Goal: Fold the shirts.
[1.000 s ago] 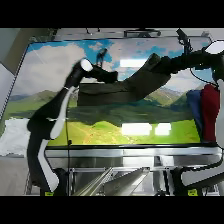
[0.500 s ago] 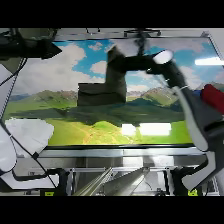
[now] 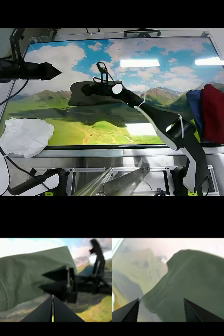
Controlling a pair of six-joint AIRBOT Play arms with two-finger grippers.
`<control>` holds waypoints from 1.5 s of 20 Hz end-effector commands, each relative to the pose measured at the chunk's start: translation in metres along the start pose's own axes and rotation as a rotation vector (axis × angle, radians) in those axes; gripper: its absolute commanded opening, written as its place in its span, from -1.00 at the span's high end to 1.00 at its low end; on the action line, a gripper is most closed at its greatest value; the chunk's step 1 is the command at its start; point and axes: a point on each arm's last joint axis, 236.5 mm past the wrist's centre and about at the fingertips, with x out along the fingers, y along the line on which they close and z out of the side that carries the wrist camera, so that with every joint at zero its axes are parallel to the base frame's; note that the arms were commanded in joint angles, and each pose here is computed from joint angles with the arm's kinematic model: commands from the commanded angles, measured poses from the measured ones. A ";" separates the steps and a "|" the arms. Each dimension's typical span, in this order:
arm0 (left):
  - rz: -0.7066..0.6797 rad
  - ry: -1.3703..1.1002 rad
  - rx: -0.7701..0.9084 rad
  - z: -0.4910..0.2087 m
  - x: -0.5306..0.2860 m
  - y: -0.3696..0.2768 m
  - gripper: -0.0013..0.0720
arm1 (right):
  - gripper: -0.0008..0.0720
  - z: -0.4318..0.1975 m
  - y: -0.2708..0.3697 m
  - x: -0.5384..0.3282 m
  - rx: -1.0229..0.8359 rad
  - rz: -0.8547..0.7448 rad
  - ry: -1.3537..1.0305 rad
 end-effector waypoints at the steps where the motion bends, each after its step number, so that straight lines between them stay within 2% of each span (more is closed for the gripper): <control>1: 0.004 0.013 -0.017 -0.015 0.005 0.004 0.89 | -0.65 0.025 -0.035 -0.050 -0.041 -0.027 0.081; 5: 0.001 0.015 -0.014 -0.017 0.002 0.000 0.89 | -0.70 0.023 -0.141 -0.126 0.218 -0.203 0.216; 6: 0.001 0.015 -0.013 -0.017 0.002 0.000 0.89 | -0.88 0.011 -0.159 -0.136 0.283 -0.220 0.258; 8: 0.002 0.012 -0.013 -0.017 0.002 0.000 0.89 | -0.91 -0.017 -0.185 -0.140 0.373 -0.230 0.336; 12: 0.002 0.013 -0.014 -0.017 0.002 0.000 0.89 | -0.91 -0.053 -0.202 -0.118 0.495 -0.218 0.381; 17: 0.002 0.011 -0.014 -0.016 0.002 0.000 0.89 | -0.91 -0.077 -0.186 -0.079 0.496 -0.161 0.390; 18: 0.004 0.006 -0.014 -0.015 0.002 0.001 0.89 | -0.85 -0.077 -0.178 -0.071 0.489 -0.152 0.380; 19: 0.005 0.005 -0.014 -0.015 0.002 0.001 0.89 | -0.57 -0.076 -0.168 -0.063 0.488 -0.138 0.367; 20: 0.004 0.006 -0.014 -0.015 0.002 0.001 0.89 | -0.39 -0.073 -0.158 -0.056 0.478 -0.114 0.353; 21: 0.004 0.006 -0.014 -0.015 0.002 0.001 0.89 | -0.36 -0.068 -0.146 -0.050 0.477 -0.079 0.336; 22: 0.003 0.007 -0.014 -0.015 0.002 0.001 0.89 | 0.10 -0.063 -0.136 -0.047 0.490 -0.051 0.324; 23: 0.003 0.009 -0.014 -0.016 0.002 0.001 0.89 | 0.69 -0.056 -0.125 -0.046 0.490 -0.022 0.323; 24: 0.002 0.011 -0.014 -0.016 0.002 0.000 0.89 | 0.91 -0.046 -0.114 -0.048 0.476 0.008 0.323; 27: -0.004 0.029 -0.014 -0.021 0.002 -0.001 0.89 | 0.92 0.012 -0.091 -0.074 0.404 0.028 0.242; 30: -0.009 0.041 -0.019 -0.023 0.001 -0.002 0.89 | 0.92 0.104 -0.100 -0.140 0.347 -0.071 0.031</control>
